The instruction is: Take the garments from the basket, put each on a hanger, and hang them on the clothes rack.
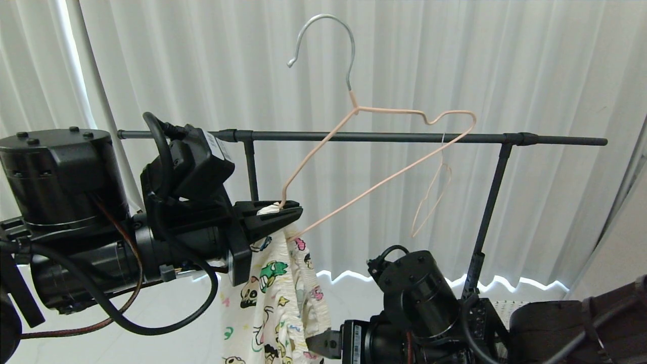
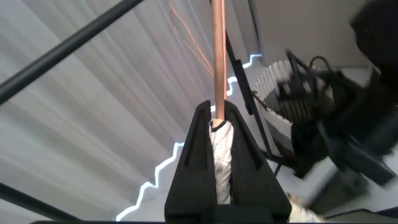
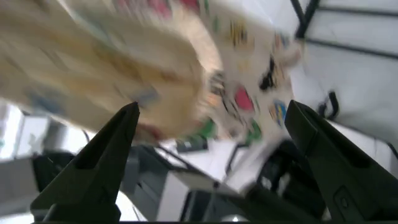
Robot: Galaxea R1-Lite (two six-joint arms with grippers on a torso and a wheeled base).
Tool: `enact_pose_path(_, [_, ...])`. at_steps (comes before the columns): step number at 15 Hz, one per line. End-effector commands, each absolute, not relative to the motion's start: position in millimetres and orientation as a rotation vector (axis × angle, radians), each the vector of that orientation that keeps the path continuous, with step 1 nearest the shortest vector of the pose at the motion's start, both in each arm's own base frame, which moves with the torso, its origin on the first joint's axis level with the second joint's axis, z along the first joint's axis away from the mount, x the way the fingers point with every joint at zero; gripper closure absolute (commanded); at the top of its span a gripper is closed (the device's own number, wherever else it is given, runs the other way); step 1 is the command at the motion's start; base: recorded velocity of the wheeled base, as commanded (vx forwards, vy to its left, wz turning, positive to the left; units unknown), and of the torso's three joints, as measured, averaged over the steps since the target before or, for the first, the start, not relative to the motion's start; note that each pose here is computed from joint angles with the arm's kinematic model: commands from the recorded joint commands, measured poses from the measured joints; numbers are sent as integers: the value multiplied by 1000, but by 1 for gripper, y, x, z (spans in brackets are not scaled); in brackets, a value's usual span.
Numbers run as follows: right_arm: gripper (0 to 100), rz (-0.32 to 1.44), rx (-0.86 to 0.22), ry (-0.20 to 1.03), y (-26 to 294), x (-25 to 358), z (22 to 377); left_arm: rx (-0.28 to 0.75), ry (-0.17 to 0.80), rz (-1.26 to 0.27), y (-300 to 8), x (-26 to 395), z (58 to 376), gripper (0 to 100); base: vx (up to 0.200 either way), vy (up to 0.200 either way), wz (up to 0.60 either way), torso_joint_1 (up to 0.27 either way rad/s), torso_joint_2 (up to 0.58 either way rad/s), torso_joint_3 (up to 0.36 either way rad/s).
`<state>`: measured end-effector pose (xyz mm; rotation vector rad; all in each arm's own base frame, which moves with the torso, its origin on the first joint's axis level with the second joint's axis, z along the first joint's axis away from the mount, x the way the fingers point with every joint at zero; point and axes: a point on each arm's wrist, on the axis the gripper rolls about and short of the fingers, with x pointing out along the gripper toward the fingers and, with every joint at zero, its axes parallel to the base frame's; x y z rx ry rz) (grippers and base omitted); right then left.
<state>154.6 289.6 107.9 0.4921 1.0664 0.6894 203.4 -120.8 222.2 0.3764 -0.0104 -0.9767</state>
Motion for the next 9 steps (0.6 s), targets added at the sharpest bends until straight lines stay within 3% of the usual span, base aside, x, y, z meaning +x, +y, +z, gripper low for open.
enact_pose_path(1, [0,684,465,1080,295,150,101,377,-21,-977,-122,204,225,100,0,0,0,0,0,0])
enact_pose_path(7, [0,598,467,1056,293,166,92,377,-38,-988,-122,198,228,100,0,0,0,0,0,0])
enact_pose_path(8, [100,583,464,1056,291,167,91,377,-36,-985,-121,198,228,100,0,0,0,0,0,0])
enact_pose_path(9, [100,566,461,1052,290,169,91,377,-36,-984,-121,199,228,100,0,0,0,0,0,0])
